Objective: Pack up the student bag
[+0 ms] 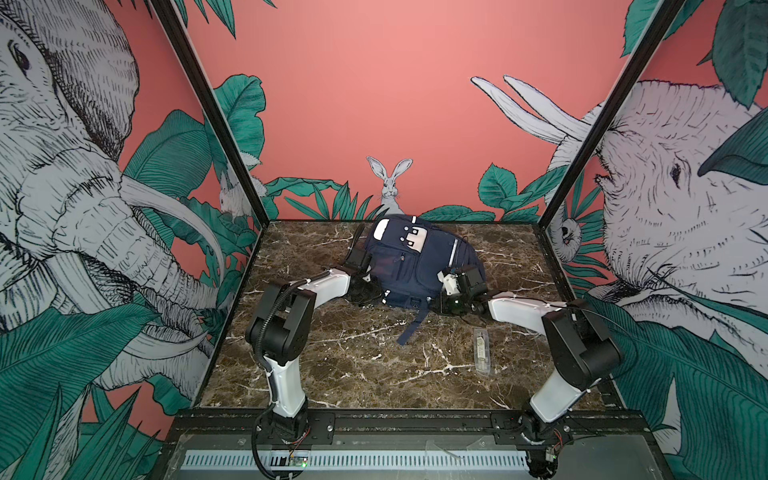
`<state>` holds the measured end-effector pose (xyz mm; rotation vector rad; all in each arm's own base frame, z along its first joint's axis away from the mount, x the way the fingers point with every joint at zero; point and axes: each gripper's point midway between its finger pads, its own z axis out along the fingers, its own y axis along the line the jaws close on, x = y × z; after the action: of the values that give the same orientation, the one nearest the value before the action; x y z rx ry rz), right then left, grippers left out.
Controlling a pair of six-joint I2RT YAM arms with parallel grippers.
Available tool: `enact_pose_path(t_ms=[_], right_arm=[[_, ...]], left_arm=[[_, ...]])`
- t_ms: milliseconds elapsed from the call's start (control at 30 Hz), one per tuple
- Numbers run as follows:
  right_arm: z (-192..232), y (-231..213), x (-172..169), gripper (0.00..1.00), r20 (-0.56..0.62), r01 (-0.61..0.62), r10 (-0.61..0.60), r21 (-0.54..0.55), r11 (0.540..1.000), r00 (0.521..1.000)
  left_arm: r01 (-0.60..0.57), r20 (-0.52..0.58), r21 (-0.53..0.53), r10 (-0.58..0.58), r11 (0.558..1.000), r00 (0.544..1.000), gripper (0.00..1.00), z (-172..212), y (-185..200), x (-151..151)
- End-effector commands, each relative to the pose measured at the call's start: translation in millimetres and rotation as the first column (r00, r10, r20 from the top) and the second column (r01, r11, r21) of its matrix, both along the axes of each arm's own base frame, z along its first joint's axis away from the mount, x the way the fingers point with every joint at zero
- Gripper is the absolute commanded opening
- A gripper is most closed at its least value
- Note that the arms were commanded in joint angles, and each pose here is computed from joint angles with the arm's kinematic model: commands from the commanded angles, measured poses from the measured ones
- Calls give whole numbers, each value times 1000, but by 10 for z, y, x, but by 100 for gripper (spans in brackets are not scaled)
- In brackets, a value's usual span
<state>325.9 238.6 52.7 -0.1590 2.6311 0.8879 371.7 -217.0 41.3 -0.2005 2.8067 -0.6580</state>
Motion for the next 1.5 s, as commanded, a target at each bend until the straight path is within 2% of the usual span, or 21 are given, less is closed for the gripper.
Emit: enact_pose_path(t_ms=[0,133,233,400,733,967,1300,1467], right_arm=[[-76,-186,-130,31,-48,36,-41,-99,994,998],[60,-267,-94,38,-1,52,-53,-176,983,999],[342,-217,-51,38,80,55,-39,-201,978,996],[501,67,-10,37,141,21,15,-248,968,990],[205,301,124,38,114,-13,73,-455,891,991],[145,316,136,39,132,1,77,-509,860,988],[79,400,241,29,150,3,102,-577,817,983],[50,414,241,25,150,-4,131,-641,768,980]], left_arm=[[-78,64,56,74,995,995,48,107,320,123],[-65,56,34,63,997,996,48,75,291,87],[-61,66,25,60,998,996,48,78,285,74],[-46,63,-1,46,999,997,48,60,240,30],[-36,55,-27,38,999,998,47,30,214,-79],[-39,52,-34,40,999,998,47,2,220,-111],[-40,47,-22,41,999,998,46,-13,241,-118],[-43,37,-23,44,999,998,46,-41,239,-128]])
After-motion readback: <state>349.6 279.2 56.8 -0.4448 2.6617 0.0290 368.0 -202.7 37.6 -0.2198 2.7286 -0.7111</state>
